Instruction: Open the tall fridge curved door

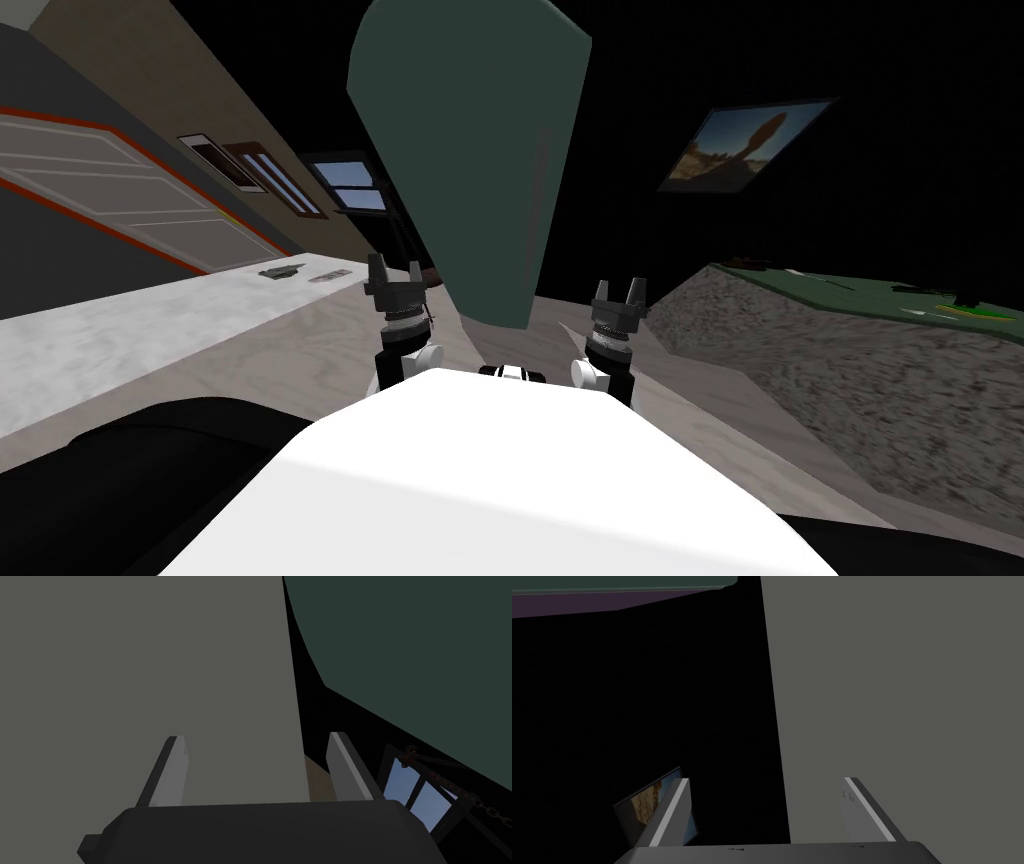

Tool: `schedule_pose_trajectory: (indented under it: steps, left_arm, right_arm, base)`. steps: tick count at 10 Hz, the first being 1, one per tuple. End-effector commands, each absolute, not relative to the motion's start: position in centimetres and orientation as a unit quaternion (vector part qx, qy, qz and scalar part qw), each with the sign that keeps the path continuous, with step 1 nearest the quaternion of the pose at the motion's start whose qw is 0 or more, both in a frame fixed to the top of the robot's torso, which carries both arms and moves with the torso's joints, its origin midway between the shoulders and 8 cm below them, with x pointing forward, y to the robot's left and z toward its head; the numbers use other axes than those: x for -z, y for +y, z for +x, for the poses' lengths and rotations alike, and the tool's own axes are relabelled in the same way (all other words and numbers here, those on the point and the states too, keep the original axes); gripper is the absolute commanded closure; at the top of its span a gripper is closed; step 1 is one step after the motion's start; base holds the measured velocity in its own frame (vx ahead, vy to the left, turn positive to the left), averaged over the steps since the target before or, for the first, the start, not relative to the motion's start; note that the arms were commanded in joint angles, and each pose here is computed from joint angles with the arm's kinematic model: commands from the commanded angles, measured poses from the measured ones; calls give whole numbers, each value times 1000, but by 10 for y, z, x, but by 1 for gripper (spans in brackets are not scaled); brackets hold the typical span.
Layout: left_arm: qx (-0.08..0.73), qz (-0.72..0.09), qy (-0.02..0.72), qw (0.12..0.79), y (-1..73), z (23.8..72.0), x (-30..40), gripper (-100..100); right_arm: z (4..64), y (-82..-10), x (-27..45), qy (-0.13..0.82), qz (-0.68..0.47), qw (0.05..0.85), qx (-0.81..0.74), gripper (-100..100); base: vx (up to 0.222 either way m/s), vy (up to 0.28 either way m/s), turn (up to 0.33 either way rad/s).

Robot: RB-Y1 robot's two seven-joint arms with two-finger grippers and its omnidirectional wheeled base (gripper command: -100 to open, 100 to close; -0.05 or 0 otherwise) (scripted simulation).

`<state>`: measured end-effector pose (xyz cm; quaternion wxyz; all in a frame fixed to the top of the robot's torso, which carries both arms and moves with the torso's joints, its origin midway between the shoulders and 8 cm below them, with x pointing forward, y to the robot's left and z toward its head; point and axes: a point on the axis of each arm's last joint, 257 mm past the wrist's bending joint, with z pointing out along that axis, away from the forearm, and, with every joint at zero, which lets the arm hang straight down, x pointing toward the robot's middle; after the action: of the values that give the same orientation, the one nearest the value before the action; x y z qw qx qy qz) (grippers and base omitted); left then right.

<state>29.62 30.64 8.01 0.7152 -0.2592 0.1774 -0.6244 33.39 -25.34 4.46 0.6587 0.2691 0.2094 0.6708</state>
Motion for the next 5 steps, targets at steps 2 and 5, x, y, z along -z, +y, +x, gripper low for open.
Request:
schedule_pose_trajectory:
  steps: [2,5]
  left_arm:
    - [623,-245,206,713,304,307,-80,-100]
    - [613,-237,238,715,311,330,-80,-100]
  right_arm:
    - [334,-253,-44,210,269,659,-671,0]
    - [334,-253,-44,210,269,659,-671,0]
  base:
    - [21,-57,87]
    - [39,-139,154]
